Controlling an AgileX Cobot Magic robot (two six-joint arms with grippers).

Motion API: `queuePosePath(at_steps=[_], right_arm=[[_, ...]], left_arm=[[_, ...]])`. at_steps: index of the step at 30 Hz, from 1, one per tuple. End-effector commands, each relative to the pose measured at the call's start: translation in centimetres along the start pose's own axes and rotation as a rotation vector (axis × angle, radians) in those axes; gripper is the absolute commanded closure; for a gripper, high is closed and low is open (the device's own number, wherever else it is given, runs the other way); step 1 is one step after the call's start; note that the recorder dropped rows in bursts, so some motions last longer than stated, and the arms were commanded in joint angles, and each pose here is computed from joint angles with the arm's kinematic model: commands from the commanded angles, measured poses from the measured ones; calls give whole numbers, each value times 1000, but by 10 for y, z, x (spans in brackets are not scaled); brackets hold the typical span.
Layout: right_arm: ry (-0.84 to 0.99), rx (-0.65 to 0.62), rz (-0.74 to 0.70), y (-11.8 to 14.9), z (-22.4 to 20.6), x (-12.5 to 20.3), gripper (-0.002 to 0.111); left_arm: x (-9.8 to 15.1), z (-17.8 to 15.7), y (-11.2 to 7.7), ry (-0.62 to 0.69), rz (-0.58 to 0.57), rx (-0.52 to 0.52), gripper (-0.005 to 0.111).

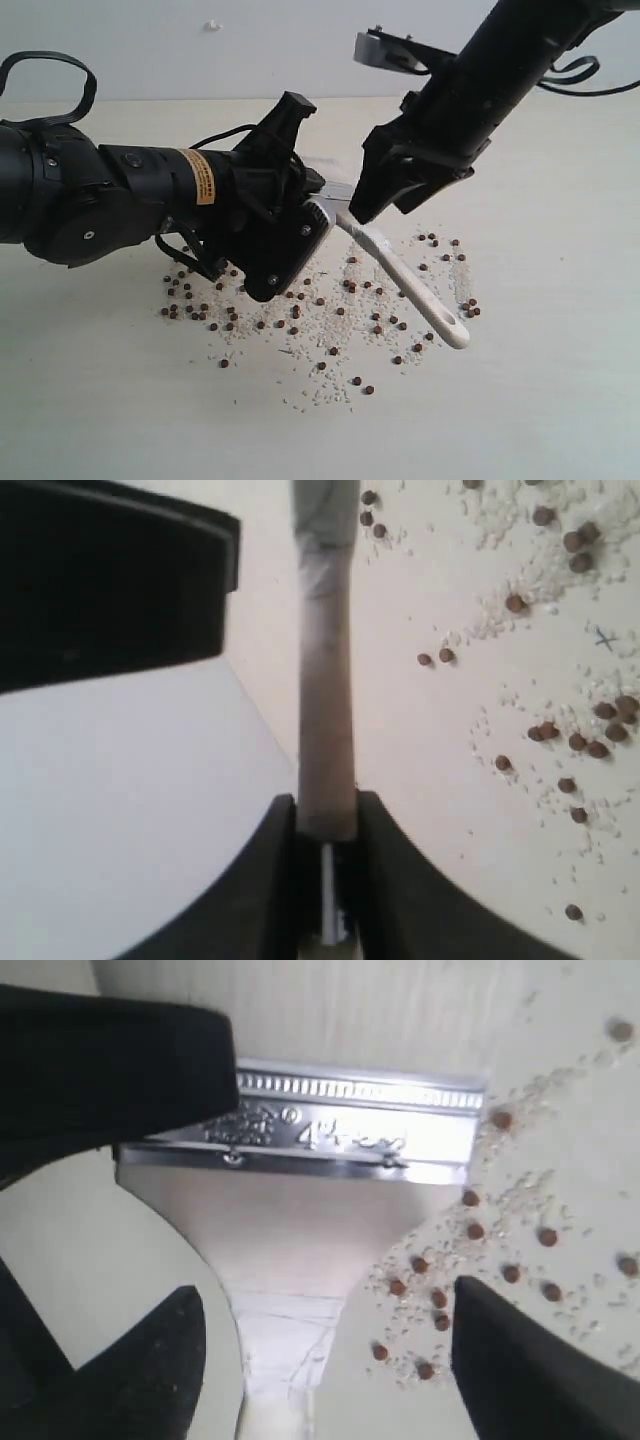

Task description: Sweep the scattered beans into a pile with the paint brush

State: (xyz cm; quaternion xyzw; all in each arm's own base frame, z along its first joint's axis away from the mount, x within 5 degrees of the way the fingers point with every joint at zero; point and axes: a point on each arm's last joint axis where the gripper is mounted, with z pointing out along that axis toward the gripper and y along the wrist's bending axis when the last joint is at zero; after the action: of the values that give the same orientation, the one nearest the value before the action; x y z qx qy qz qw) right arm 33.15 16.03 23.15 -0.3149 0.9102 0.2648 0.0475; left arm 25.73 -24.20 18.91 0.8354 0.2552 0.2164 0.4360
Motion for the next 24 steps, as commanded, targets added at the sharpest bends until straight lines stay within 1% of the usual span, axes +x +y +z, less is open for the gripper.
queuePosePath(at_steps=[1, 4, 6, 8, 10, 14, 18, 20, 24], right_arm=[[-92, 72, -41, 12, -27, -2, 44], [-73, 140, -102, 20, -48, 3, 44], [-63, 208, -133, 26, -65, 8, 44], [-91, 259, -162, 34, -82, 13, 44], [-162, 303, -193, 47, -103, 18, 44], [-330, 371, -258, 77, -144, 34, 44], [-464, 435, -311, 104, -180, 56, 44], [-502, 442, -320, 115, -191, 68, 44], [-519, 426, -291, 132, -205, 90, 44]], left_arm=[[-2, 0, 1, -2, -21, -14, 107], [-1, 0, 3, 9, -62, -11, 107], [2, 0, 6, 28, -134, 0, 107], [4, 1, 10, 42, -196, 12, 107], [6, 1, 14, 50, -265, 33, 107], [11, 0, 18, 69, -445, 101, 107], [24, -7, 23, 105, -624, 88, 107], [33, -12, 23, 131, -739, 81, 107], [55, -26, 17, 213, -958, 120, 107]])
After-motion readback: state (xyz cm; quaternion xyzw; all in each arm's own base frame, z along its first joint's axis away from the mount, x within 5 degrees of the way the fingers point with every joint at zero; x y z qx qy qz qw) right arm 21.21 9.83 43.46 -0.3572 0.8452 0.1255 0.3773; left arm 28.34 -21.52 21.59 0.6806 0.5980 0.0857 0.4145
